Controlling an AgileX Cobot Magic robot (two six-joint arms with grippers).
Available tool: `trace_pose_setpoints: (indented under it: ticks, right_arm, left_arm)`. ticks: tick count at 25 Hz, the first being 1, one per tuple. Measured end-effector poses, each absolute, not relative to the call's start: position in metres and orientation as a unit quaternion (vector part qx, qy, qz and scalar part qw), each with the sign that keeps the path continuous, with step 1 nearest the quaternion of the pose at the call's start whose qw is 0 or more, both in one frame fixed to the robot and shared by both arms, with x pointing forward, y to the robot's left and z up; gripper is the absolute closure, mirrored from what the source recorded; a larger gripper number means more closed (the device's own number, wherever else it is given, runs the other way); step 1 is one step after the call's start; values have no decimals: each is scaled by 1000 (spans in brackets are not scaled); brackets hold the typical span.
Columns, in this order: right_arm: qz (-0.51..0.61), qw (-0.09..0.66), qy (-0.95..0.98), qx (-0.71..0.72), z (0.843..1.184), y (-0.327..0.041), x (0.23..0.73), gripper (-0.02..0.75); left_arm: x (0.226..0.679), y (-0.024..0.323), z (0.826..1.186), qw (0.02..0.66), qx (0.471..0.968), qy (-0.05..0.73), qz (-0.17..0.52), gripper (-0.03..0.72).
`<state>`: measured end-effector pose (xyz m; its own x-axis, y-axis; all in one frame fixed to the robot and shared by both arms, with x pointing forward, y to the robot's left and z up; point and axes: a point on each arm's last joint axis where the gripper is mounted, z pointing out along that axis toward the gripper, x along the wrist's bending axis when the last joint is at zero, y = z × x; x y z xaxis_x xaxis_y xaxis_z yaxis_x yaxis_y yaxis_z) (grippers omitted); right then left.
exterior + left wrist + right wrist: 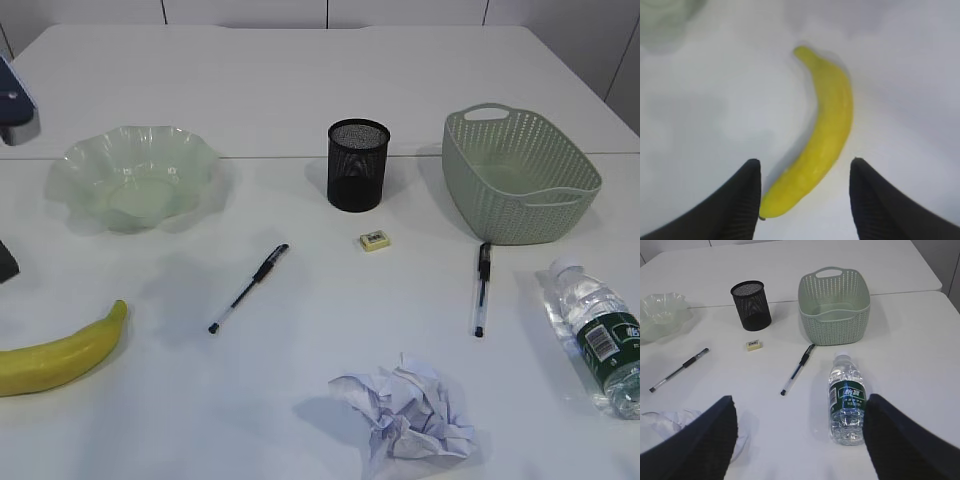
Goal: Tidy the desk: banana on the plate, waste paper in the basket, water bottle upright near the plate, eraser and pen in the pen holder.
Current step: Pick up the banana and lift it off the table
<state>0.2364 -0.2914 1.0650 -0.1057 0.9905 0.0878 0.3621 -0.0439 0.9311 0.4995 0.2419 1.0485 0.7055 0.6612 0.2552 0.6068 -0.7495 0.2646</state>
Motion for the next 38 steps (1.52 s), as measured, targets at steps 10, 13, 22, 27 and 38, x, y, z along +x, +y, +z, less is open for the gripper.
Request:
trace_pose_setpoints:
  ticks: [10, 13, 22, 27, 38]
  right_arm:
    - [370, 266, 641, 618, 1058, -288, 271, 152]
    - [382, 253, 638, 619, 1059, -285, 273, 152]
    - [382, 250, 638, 620, 1059, -285, 274, 153]
    - [381, 249, 639, 620, 1059, -285, 274, 152]
    - [373, 256, 641, 620, 1058, -286, 274, 153]
  left_arm:
    - [517, 256, 1032, 87, 918, 351, 161, 293]
    - [518, 255, 1018, 81, 931, 328, 138, 293]
    - [524, 251, 990, 51, 980, 166, 97, 293]
    - [530, 250, 971, 42, 987, 139, 73, 293]
    - [532, 246, 954, 50, 987, 153, 30, 165]
